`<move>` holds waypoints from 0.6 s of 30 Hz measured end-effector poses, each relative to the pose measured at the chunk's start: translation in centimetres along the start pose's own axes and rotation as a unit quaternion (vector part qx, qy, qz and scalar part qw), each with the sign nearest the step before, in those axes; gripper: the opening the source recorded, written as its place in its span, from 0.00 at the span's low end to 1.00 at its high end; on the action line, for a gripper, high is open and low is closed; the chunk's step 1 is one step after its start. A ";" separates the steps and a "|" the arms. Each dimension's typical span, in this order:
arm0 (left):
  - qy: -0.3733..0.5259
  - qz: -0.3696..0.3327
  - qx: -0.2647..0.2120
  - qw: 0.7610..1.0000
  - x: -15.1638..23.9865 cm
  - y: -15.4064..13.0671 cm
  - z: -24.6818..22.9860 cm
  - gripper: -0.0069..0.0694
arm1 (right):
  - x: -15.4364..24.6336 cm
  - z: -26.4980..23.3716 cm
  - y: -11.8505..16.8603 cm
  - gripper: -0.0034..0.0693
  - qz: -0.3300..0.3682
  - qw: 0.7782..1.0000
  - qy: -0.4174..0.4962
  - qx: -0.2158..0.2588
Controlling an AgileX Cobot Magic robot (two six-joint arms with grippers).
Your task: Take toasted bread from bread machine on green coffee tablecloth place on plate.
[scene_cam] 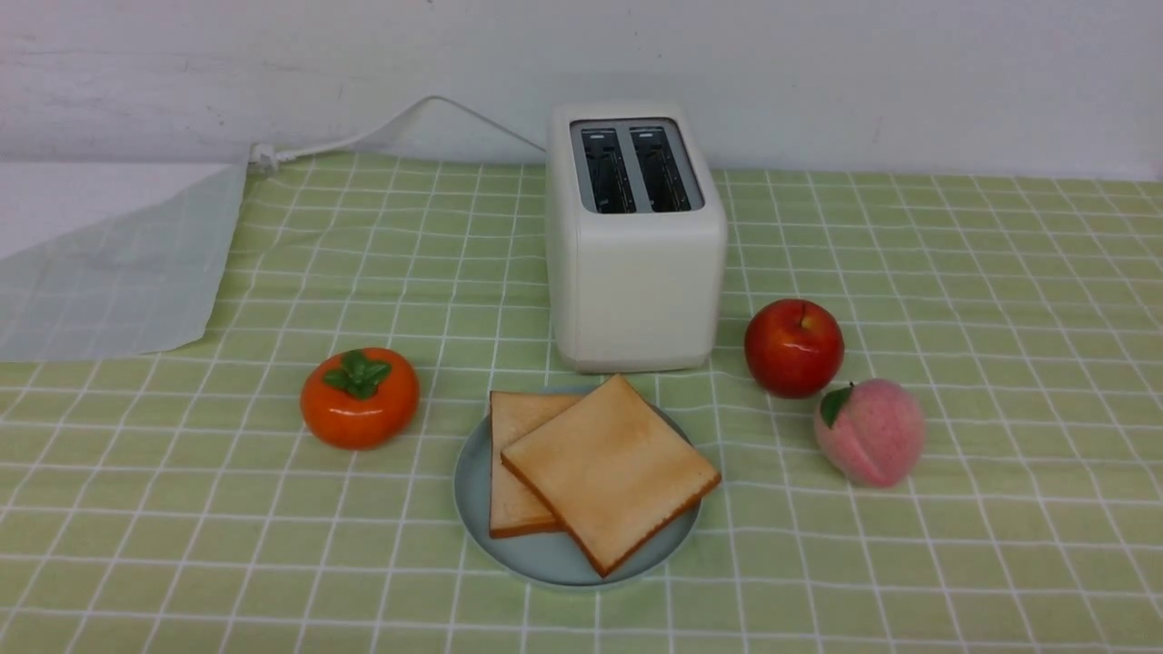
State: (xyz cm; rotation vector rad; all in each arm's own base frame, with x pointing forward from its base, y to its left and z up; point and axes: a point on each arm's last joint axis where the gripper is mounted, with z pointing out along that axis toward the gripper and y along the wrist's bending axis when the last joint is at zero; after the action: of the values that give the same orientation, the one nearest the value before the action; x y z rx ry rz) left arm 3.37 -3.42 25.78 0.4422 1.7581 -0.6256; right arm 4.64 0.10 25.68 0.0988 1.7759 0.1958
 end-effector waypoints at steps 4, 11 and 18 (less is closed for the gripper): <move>0.000 0.000 0.000 1.000 0.0 0.0 0.0 0.08 | 4.4 1.5 -1.0 0.02 -0.004 1.000 -0.010 0.022; 0.000 -0.001 0.000 1.000 0.0 0.0 0.0 0.09 | 7.8 2.3 -2.0 0.02 -0.026 0.998 0.038 0.049; 0.001 -0.001 0.000 1.000 0.0 0.0 0.0 0.10 | 7.8 2.3 -2.0 0.02 -0.028 0.998 0.040 0.051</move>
State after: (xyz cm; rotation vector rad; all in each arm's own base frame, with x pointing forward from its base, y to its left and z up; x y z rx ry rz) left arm 3.36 -3.43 25.76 0.4425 1.7599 -0.6267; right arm 5.26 -0.33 17.34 0.1169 1.8652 0.0694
